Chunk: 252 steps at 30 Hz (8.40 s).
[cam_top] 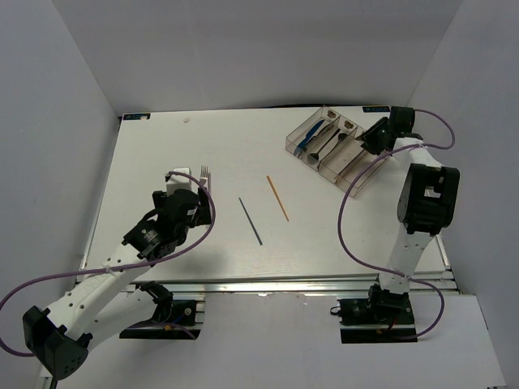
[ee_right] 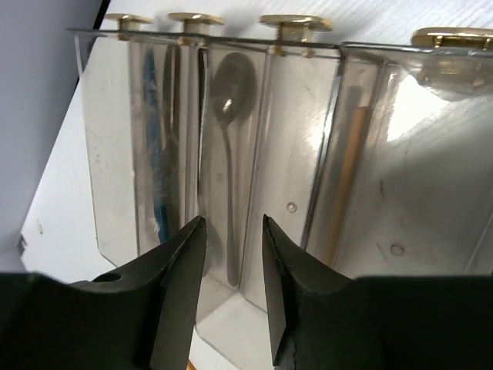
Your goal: Sort the eating utensils into containers
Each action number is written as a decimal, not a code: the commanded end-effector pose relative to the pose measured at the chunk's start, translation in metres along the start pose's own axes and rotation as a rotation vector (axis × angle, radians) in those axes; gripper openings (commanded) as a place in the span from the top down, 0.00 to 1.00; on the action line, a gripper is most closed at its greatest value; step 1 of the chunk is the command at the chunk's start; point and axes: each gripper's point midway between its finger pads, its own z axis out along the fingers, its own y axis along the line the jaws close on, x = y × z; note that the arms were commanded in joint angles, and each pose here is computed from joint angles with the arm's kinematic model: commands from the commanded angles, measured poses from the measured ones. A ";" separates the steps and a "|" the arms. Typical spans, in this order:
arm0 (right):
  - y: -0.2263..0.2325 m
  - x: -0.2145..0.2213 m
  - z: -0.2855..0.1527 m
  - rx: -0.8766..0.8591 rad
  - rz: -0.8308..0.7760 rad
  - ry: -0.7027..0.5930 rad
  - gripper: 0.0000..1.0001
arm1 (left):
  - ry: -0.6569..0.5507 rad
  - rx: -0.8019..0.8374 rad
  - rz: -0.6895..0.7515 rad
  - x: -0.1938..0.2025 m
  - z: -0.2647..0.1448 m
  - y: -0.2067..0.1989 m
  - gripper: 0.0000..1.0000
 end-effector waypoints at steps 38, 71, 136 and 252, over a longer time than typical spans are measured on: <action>0.046 0.339 0.009 0.106 -1.200 0.534 0.81 | -0.059 0.023 -0.038 -0.016 -0.009 0.000 0.02; 0.032 -0.010 -0.019 -0.340 0.215 0.035 1.00 | -0.056 0.035 -0.036 -0.015 -0.009 -0.002 0.02; 0.049 0.433 -0.145 0.019 -1.288 0.534 0.50 | -0.129 0.003 -0.097 -0.028 -0.023 0.013 0.02; 0.021 0.244 -0.229 -0.423 -0.629 0.251 0.11 | 0.229 -0.118 -0.041 0.020 0.071 0.008 0.02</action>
